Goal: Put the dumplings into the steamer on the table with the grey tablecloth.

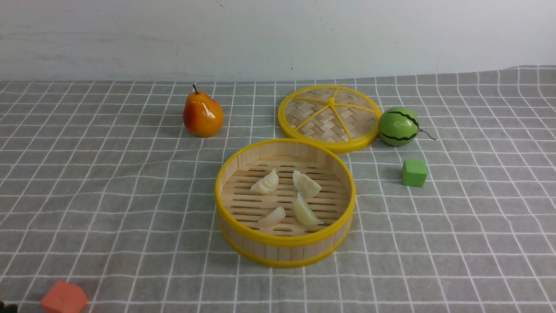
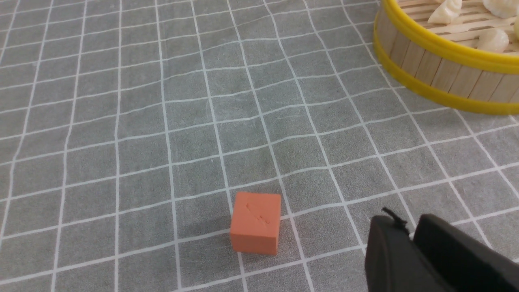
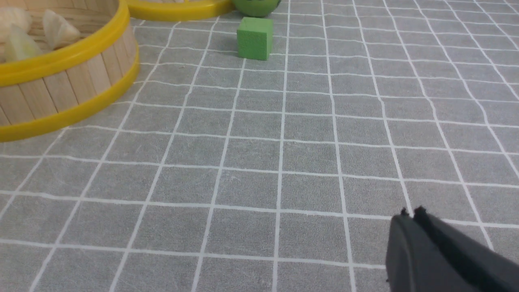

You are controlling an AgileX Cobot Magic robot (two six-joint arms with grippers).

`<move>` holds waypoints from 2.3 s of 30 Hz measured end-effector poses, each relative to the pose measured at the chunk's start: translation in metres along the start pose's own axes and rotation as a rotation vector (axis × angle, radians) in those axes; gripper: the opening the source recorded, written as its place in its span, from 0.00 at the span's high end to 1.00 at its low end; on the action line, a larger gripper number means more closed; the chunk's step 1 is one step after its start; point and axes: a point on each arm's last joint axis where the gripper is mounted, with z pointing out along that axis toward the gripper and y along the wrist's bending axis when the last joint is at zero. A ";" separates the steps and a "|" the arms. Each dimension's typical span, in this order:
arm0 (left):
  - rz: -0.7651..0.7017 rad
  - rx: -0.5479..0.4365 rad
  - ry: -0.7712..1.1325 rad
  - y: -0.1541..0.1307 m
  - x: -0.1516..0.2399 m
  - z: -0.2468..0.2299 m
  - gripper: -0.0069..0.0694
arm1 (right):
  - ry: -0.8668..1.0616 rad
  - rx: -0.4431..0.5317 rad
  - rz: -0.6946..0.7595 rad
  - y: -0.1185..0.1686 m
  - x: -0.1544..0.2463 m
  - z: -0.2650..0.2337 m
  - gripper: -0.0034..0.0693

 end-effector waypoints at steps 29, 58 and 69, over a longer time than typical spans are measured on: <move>-0.200 -0.150 -0.246 0.002 0.065 0.019 0.93 | 0.001 0.001 0.000 0.000 0.000 0.000 0.93; -0.224 -0.115 -0.125 -0.001 0.079 0.023 0.93 | 0.001 0.002 -0.002 0.000 0.000 0.000 0.87; -0.225 -0.114 -0.124 -0.001 0.079 0.023 0.93 | 0.001 0.003 -0.003 0.000 0.000 0.000 0.85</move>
